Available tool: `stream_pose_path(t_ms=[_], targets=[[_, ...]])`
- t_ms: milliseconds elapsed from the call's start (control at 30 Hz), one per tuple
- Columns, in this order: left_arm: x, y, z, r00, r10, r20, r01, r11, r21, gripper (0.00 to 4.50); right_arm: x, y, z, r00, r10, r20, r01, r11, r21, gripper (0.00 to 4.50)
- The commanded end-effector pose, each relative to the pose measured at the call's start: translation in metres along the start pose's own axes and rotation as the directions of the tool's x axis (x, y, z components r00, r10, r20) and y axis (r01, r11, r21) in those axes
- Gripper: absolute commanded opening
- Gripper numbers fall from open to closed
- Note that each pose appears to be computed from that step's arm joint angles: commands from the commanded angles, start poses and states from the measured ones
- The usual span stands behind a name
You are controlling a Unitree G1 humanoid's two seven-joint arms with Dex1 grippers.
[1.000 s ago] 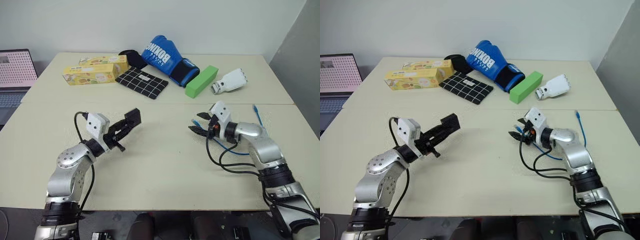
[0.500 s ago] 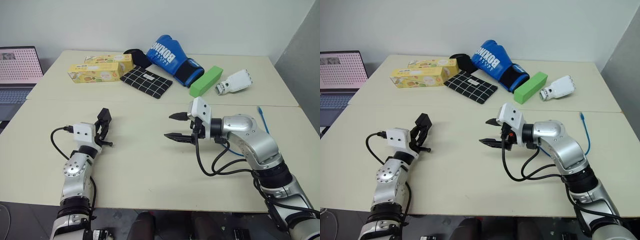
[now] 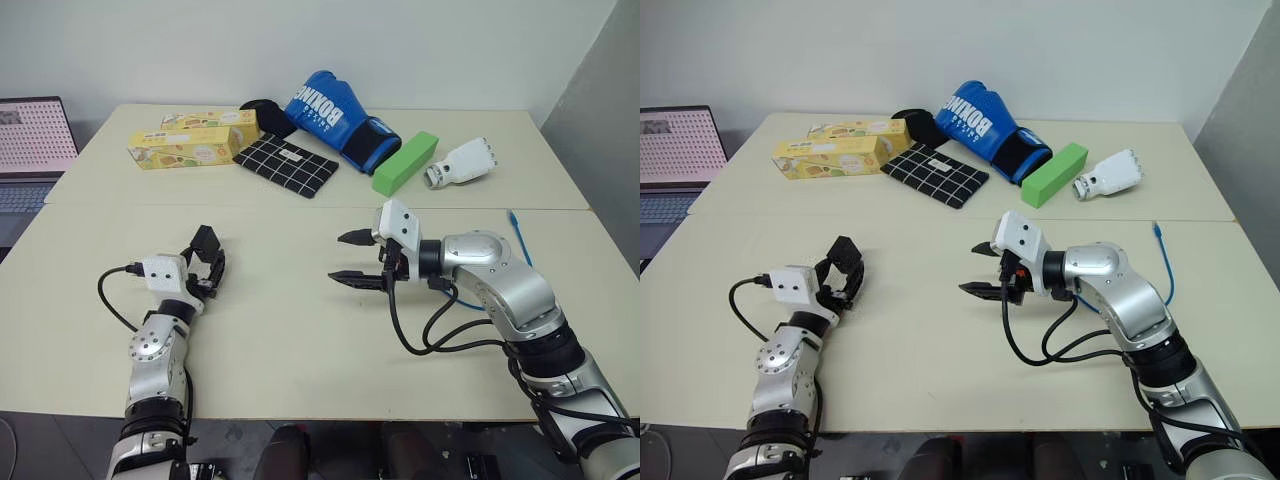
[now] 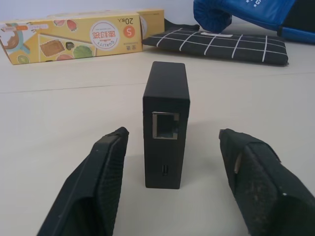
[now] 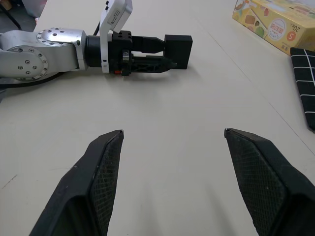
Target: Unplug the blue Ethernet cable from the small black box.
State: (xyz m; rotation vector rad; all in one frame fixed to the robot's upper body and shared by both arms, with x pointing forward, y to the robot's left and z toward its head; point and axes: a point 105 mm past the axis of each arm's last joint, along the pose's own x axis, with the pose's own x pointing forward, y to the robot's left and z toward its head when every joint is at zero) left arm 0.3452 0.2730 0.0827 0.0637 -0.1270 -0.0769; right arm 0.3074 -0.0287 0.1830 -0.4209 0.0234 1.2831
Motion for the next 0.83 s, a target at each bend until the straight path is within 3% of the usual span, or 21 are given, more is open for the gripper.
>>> stream_pose_path(t_ms=[33, 267, 533, 733, 833], targets=[[-0.016, 0.003, -0.001, 0.998, -0.009, -0.059, 0.011, 0.999, 0.032, 3.88, -0.002, 0.001, 0.008, 1.0, -0.024, 0.018, 0.024, 1.0, -0.018, 3.46], [-0.052, 0.005, 0.031, 0.965, -0.162, -0.206, 0.191, 0.973, 0.129, 3.88, -0.033, -0.012, -0.02, 0.988, -0.151, -0.041, 0.154, 0.985, 0.079, 3.46], [-0.052, 0.021, 0.079, 0.932, -0.259, -0.254, 0.307, 0.936, 0.17, 3.88, -0.1, -0.043, -0.042, 0.959, -0.223, -0.174, 0.241, 0.966, 0.09, 3.46], [-0.061, 0.013, 0.087, 0.85, -0.408, -0.333, 0.466, 0.877, 0.116, 3.88, -0.118, -0.053, -0.042, 0.952, -0.232, -0.199, 0.252, 0.965, 0.078, 3.46], [-0.058, 0.016, 0.093, 0.847, -0.418, -0.327, 0.475, 0.873, 0.113, 3.88, -0.118, -0.059, -0.039, 0.949, -0.254, -0.189, 0.272, 0.959, 0.077, 3.46]])
